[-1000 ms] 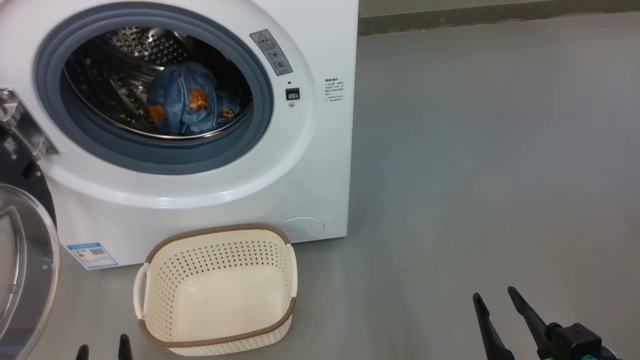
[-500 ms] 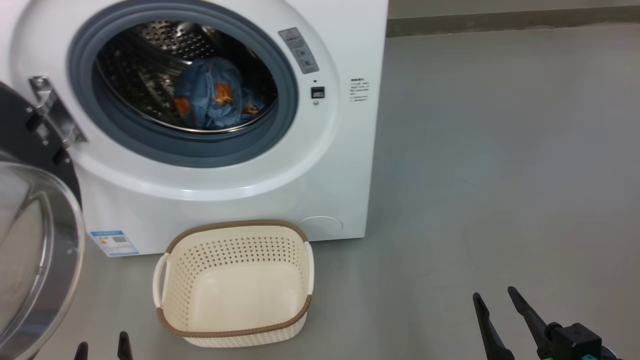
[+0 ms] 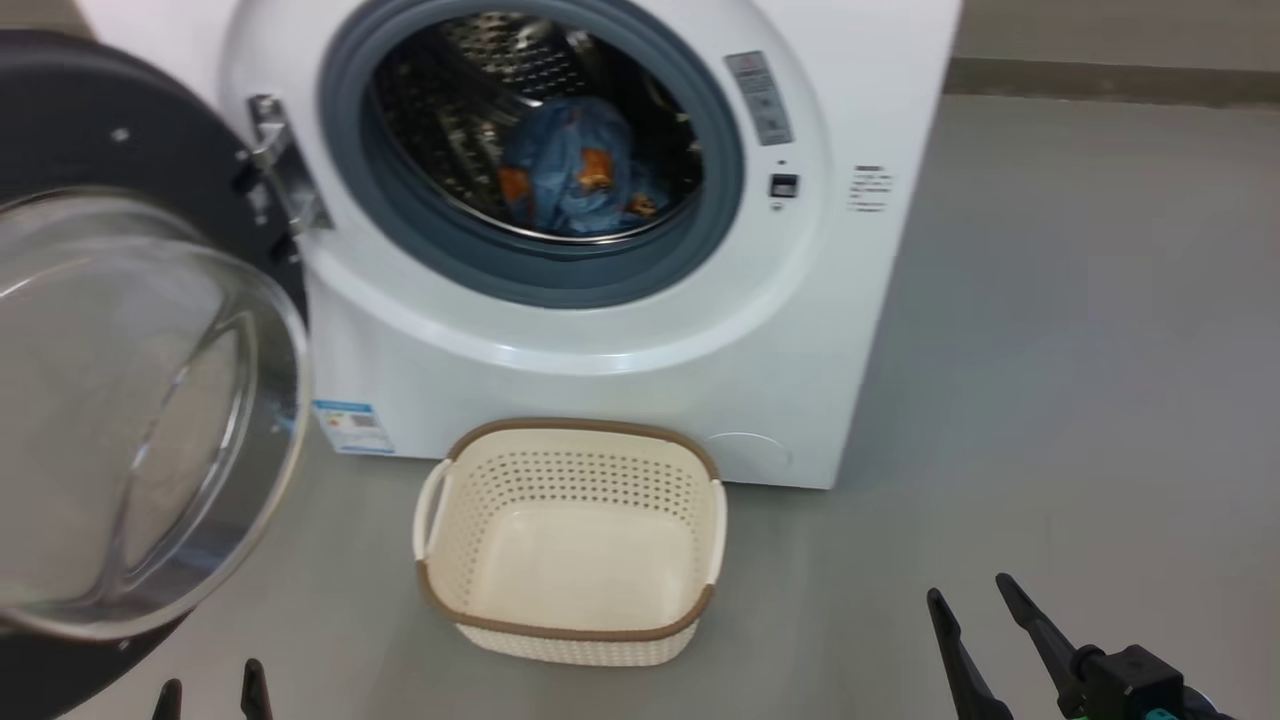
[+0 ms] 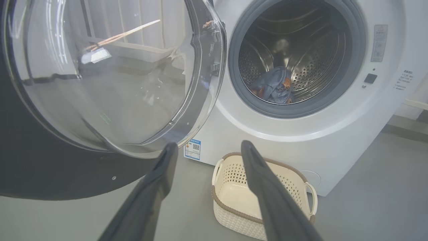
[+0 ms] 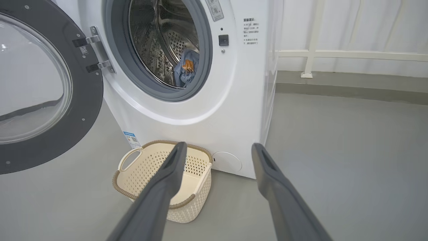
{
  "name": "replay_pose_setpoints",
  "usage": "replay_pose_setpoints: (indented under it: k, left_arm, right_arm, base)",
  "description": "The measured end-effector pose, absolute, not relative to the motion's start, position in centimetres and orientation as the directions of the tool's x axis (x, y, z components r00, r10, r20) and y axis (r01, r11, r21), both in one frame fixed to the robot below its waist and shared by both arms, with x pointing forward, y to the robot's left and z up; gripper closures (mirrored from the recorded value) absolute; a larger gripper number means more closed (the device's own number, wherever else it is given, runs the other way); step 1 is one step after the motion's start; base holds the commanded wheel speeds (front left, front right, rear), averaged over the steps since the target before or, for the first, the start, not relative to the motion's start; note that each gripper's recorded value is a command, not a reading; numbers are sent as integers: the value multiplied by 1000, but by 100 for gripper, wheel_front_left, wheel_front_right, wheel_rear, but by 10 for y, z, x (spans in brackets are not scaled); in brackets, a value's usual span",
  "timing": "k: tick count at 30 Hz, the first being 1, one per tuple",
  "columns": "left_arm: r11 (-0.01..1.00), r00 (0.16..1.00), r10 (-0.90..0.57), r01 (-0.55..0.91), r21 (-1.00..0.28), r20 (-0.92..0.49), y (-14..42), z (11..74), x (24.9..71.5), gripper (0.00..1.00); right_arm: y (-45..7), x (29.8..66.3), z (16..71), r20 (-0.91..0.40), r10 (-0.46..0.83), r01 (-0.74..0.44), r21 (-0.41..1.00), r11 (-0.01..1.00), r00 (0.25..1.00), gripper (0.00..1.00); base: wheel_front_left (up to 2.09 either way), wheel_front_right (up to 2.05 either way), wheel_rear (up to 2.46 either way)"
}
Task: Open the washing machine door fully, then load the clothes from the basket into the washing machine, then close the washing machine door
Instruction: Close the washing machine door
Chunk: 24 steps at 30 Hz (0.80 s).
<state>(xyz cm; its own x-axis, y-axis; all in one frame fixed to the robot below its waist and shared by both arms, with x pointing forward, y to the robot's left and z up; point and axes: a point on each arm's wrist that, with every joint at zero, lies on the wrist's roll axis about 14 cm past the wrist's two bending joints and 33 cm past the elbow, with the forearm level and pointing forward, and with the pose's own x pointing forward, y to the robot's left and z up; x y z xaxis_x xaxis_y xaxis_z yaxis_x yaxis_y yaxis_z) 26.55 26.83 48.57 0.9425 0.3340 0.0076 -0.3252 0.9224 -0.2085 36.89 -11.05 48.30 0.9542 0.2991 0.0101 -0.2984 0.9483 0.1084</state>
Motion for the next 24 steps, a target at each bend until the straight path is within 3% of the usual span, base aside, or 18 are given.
replay_pose_setpoints:
  k: [13, 24]
  left_arm:
    - [847, 867, 498, -484, -218, 8, 302, 486, 212, 0]
    - [806, 825, 564, -547, -227, 15, 315, 487, 187, 0]
  right_arm:
    - [-39, 386, 490, 27, 502, -503, 79, 861, 864, 0]
    - [-8, 385, 492, 31, 580, -581, 72, 811, 814, 0]
  base:
    - [0, 0, 0]
    - [0, 0, 0]
